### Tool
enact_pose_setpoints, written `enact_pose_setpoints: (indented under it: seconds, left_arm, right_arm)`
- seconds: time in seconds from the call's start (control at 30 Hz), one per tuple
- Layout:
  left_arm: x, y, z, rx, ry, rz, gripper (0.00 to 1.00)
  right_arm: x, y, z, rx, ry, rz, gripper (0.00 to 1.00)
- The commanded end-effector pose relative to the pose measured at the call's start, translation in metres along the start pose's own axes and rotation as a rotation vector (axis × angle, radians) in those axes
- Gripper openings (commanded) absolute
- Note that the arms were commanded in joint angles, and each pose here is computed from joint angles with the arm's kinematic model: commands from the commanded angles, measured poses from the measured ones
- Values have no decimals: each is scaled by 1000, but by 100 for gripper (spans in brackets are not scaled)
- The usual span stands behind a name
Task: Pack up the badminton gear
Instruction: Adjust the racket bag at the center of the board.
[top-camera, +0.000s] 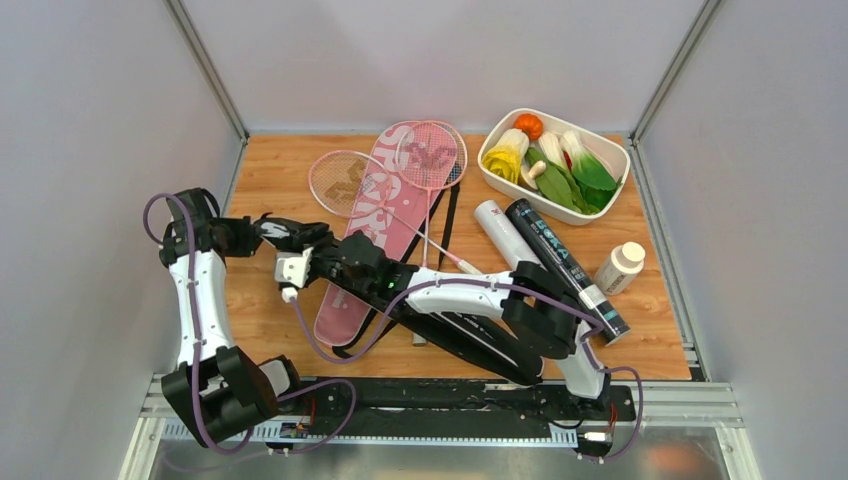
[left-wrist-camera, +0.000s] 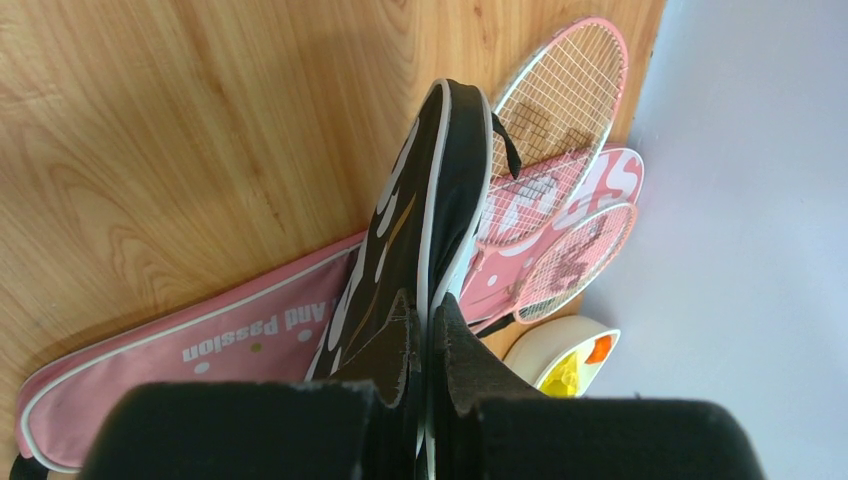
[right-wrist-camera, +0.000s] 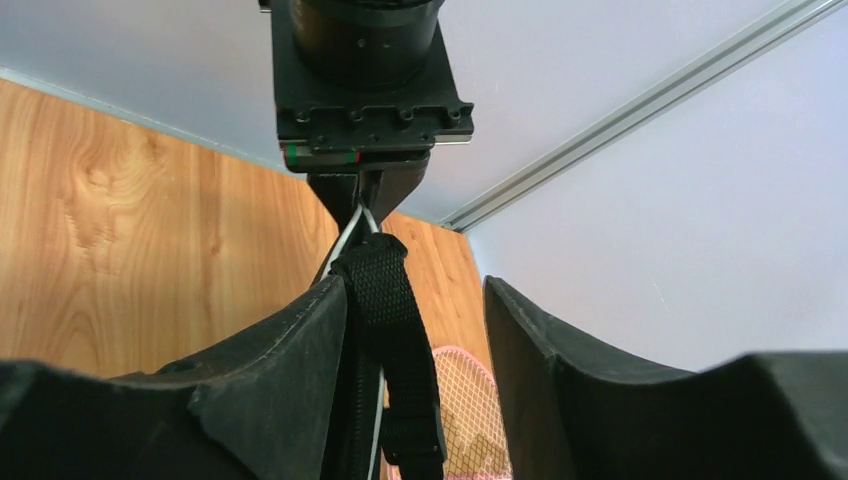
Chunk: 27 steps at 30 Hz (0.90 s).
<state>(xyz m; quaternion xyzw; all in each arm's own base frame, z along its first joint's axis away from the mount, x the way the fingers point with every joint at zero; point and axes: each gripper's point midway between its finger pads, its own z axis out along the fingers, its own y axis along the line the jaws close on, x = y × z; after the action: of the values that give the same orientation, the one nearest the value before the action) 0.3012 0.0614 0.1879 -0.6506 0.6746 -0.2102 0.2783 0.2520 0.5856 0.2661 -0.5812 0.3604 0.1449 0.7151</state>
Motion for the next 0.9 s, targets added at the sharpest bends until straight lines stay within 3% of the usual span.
enact_pose_setpoints:
  seconds: [0.0, 0.13, 0.37, 0.57, 0.7, 0.87]
  left_arm:
    - [11, -6, -17, 19, 63, -26, 0]
    - [11, -5, -17, 15, 55, -26, 0]
    - [11, -2, -16, 15, 56, -23, 0]
    - [14, -8, -19, 44, 67, -22, 0]
    - [13, -10, -20, 57, 57, -22, 0]
    - [14, -10, -18, 67, 67, -19, 0]
  right_arm:
    - [-2, -5, 15, 3, -19, -17, 54]
    - [-1, -11, 14, 45, -23, 19, 46]
    - [11, -42, 18, 81, 31, 127, 48]
    - [32, -18, 30, 17, 124, 185, 43]
    - [36, -5, 25, -21, 138, 236, 33]
    - [34, 12, 19, -114, 133, 240, 32]
